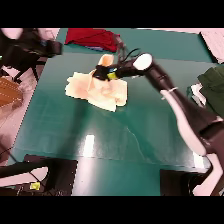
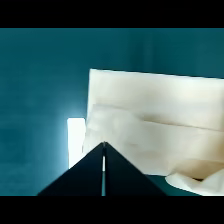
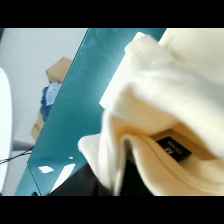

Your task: Fold the shirts.

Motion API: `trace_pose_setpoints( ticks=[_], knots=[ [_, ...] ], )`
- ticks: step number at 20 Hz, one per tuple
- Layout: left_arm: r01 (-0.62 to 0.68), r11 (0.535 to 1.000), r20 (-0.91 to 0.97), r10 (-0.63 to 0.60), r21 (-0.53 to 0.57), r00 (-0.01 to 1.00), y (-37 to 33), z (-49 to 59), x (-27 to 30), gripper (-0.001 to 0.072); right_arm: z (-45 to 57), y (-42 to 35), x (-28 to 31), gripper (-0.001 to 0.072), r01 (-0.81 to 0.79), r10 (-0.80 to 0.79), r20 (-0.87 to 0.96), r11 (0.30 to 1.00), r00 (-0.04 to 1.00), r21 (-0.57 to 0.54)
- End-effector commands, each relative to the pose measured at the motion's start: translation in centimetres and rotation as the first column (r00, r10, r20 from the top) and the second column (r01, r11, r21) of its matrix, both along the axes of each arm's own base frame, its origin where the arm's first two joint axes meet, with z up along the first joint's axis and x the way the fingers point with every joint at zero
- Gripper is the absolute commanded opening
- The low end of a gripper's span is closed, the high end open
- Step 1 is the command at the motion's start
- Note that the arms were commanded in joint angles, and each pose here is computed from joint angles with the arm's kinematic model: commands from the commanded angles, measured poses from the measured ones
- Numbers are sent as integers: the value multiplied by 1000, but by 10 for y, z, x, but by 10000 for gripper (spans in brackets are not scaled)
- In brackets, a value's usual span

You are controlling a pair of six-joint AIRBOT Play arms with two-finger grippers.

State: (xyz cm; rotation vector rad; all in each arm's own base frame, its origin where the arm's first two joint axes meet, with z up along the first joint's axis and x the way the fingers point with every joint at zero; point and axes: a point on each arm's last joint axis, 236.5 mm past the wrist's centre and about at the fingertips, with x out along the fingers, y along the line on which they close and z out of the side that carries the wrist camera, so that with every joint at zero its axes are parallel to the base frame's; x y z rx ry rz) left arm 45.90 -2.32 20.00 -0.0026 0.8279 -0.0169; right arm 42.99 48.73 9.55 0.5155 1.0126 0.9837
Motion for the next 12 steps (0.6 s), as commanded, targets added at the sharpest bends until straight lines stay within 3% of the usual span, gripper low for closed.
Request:
trace_pose_setpoints(
  ticks=[1, 3, 5, 8, 9, 11, 12],
  knots=[
    [-17, 1000, 57, 18, -7, 998, 14, 45, -42, 23, -31, 55, 8, 289, 78, -53, -134, 978, 990, 195],
    [8, 999, 74, -5, -40, 997, 5, 53, -47, 23, -33, 63, 7, 385, 75, -4, -203, 935, 979, 346],
    [17, 999, 59, -15, -30, 998, 5, 50, -49, 23, -27, 49, 2, 389, 7, 83, -205, 915, 975, 404],
    [23, 999, 58, -22, -24, 998, 5, 50, -49, 23, -3, 3, 19, 388, -5, 92, -189, 910, 978, 415],
    [23, 999, 56, -22, -24, 998, 5, 50, -50, 23, -1, -21, 27, 388, 6, 67, -179, 927, 981, 376],
    [23, 999, 56, -22, -23, 998, 5, 50, -50, 23, -22, -76, 36, 388, 54, -20, -180, 981, 983, 184],
    [24, 999, 56, -23, -23, 998, 5, 50, -50, 23, -39, -110, 38, 442, 94, -78, -196, 993, 977, 69]
  ],
)
